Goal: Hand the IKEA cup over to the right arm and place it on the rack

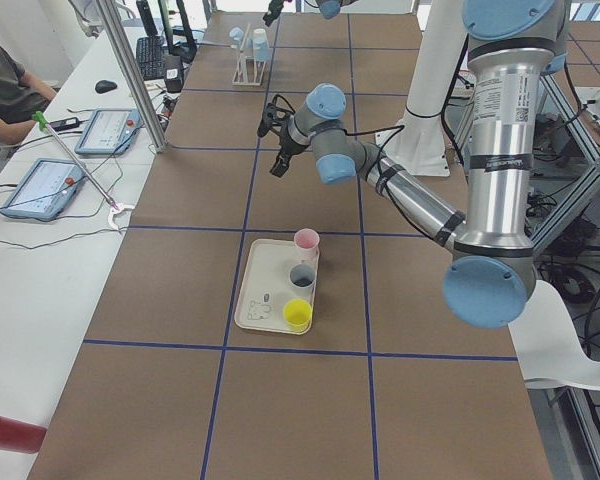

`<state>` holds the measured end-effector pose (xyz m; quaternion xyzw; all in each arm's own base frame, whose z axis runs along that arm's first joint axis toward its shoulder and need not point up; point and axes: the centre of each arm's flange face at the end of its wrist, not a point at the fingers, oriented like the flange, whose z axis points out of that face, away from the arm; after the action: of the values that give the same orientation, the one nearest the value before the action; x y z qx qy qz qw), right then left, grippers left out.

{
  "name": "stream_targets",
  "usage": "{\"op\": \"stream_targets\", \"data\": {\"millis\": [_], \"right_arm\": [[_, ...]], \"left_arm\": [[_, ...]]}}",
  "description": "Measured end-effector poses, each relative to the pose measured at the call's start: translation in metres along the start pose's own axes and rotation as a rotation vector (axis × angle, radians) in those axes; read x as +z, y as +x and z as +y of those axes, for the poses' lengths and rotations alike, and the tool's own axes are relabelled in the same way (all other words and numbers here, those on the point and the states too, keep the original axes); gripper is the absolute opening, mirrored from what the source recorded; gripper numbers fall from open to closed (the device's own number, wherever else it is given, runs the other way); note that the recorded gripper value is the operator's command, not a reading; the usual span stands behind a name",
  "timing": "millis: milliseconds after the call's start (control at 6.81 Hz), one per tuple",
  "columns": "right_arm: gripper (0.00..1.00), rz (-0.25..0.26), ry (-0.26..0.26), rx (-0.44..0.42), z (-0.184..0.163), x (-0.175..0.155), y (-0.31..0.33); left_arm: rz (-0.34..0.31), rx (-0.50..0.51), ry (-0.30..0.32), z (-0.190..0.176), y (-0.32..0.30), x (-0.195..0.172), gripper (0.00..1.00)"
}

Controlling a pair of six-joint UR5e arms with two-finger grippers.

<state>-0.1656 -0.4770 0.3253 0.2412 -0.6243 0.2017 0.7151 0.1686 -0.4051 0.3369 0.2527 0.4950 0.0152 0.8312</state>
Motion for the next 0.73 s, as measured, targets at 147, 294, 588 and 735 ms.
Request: {"op": "stream_targets", "data": {"millis": [147, 294, 588, 735], "right_arm": [[1.0, -0.019, -0.013, 0.035, 0.001, 0.002, -0.009], [1.0, -0.03, -0.023, 0.052, 0.004, 0.004, -0.014], [1.0, -0.042, -0.037, 0.058, 0.009, 0.007, -0.018], [1.0, -0.044, -0.041, 0.057, 0.011, 0.008, -0.018]], "left_arm": [[-0.042, 0.079, -0.057, 0.021, -0.038, -0.009, 1.0], [-0.087, 0.171, -0.118, 0.045, -0.077, -0.015, 1.0], [-0.169, 0.355, -0.251, 0.073, -0.151, -0.018, 1.0], [-0.204, 0.416, -0.313, 0.076, -0.186, -0.019, 1.0]]}}
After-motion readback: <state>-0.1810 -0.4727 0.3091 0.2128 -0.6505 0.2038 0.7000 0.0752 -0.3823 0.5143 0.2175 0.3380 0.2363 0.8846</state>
